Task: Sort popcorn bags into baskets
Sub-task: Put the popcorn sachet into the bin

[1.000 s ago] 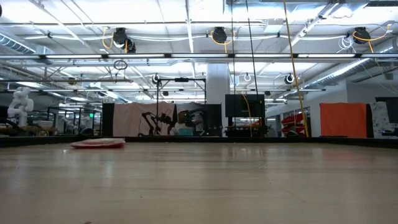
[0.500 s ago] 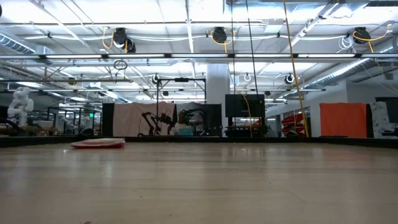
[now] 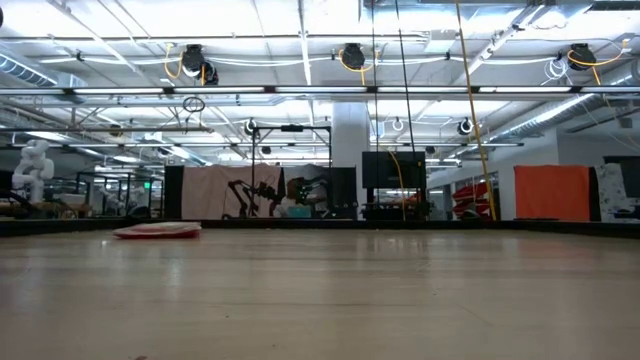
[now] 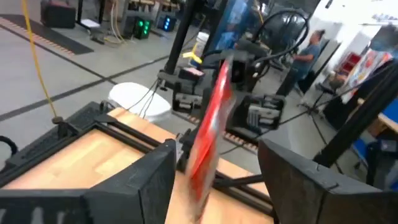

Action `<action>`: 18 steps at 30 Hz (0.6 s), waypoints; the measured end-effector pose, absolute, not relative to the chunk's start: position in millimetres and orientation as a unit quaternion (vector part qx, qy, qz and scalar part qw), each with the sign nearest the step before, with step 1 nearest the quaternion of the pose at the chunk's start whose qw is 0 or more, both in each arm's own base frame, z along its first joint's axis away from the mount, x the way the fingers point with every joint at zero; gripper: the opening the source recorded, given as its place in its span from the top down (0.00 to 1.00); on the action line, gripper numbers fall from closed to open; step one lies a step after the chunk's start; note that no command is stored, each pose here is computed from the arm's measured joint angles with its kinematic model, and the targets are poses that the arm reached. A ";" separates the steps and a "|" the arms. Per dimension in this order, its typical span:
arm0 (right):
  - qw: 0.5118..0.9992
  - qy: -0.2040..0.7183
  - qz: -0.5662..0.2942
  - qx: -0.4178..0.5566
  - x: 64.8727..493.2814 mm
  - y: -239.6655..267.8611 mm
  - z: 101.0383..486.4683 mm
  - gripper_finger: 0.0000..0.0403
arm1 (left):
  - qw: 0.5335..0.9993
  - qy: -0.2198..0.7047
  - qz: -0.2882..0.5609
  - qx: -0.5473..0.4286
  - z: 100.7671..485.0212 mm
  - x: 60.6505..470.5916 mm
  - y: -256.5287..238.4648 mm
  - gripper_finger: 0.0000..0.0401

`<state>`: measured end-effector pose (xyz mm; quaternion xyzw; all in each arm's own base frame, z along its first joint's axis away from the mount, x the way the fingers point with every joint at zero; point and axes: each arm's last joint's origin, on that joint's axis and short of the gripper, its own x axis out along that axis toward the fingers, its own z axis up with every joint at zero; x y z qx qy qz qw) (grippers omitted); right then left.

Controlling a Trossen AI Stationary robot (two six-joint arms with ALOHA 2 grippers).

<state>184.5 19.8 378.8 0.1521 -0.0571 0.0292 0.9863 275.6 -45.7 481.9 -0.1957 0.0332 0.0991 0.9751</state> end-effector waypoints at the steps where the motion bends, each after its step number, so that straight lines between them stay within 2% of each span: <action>1: 0.987 -0.041 0.027 0.151 184.2 19.8 375.7 0.97 | 0.975 0.040 0.094 -0.195 488.8 272.2 -45.3 0.43; 6: 0.988 0.011 0.041 0.148 193.5 24.2 363.6 0.97 | 0.972 0.064 0.075 -0.213 510.1 266.1 -35.7 0.48; 11: 0.987 0.041 0.056 0.147 210.3 30.2 352.3 0.97 | 0.974 0.107 0.063 -0.189 505.3 281.5 -37.6 0.53; 18: 0.983 0.053 0.071 0.161 225.4 33.5 344.3 0.98 | 0.958 0.201 0.027 -0.203 467.8 323.3 -47.7 0.44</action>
